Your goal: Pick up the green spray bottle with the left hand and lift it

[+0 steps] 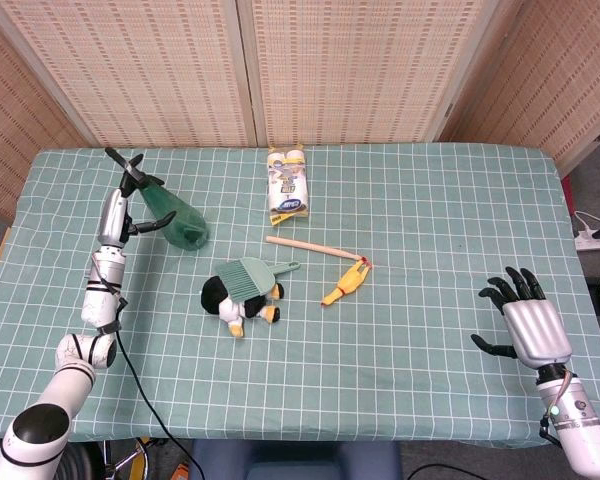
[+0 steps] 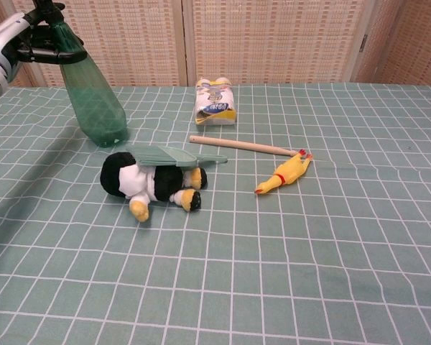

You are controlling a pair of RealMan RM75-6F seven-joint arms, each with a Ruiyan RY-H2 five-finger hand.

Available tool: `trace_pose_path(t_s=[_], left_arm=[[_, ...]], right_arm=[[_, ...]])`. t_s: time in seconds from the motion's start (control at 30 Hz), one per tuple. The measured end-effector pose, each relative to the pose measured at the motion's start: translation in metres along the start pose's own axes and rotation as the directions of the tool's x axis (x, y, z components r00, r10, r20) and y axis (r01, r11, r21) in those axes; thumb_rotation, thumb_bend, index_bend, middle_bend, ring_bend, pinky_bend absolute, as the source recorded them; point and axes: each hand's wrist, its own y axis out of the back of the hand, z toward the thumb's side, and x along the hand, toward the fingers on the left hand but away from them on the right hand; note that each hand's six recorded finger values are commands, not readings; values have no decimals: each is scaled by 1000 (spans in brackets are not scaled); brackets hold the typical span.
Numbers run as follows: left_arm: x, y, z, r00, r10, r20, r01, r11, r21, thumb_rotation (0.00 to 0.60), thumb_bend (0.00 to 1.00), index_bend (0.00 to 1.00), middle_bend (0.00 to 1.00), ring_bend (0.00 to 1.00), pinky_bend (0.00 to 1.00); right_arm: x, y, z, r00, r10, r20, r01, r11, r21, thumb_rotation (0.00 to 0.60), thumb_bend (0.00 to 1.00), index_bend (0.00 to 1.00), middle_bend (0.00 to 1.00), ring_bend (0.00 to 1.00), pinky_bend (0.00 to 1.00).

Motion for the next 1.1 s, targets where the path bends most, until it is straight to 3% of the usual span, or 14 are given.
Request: trace_pose_path(t_s=[0.47, 0.77, 1.1], left_arm=[[-13, -13, 7, 994, -89, 64, 84, 993, 80, 600, 127, 0, 311, 233, 211], [-8, -33, 3, 986, -167, 8, 165, 977, 135, 600, 127, 0, 285, 217, 212], [-5, -36, -4, 982, -182, -49, 188, 968, 164, 600, 127, 0, 254, 197, 208]], right_arm=[[1, 1, 0, 999, -37, -41, 35, 999, -35, 600, 147, 316, 201, 0, 0], [1, 2, 0, 997, -55, -60, 52, 997, -56, 600, 146, 318, 208, 0, 0], [1, 2, 0, 996, -58, -71, 53, 996, -66, 600, 147, 318, 211, 0, 0]])
